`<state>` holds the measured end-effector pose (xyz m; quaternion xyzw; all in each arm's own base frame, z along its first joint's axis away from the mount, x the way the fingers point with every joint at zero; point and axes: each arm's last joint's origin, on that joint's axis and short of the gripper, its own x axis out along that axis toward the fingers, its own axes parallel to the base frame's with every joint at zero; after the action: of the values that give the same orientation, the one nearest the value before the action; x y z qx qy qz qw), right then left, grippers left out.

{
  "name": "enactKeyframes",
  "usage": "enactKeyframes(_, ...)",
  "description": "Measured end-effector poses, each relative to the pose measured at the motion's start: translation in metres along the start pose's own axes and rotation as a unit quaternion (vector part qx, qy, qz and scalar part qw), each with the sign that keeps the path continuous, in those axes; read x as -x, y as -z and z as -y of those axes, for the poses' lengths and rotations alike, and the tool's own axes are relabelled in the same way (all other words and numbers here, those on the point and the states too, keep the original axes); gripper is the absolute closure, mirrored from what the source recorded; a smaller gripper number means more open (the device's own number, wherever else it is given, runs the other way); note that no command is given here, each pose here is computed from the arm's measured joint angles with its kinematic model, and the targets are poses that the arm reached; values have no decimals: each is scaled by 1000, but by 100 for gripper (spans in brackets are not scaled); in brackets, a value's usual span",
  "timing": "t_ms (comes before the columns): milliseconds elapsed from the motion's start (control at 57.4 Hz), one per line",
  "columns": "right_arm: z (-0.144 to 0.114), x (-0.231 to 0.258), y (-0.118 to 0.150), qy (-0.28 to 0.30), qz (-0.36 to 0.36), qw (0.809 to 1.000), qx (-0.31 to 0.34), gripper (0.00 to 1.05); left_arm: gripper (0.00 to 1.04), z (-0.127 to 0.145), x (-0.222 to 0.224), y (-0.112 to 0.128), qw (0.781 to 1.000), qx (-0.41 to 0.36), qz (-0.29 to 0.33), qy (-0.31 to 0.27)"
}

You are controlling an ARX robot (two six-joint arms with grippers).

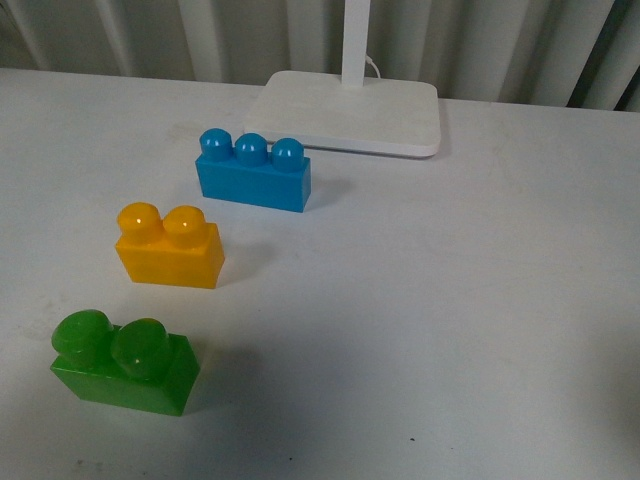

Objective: Insert yellow block into base center

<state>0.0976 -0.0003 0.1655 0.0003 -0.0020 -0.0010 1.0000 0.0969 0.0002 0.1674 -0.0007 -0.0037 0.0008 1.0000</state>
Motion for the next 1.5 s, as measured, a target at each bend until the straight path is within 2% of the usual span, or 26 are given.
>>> enactKeyframes(1498, 0, 0, 0, 0, 0, 1000, 0, 9, 6, 0, 0, 0, 1000, 0, 0, 0)
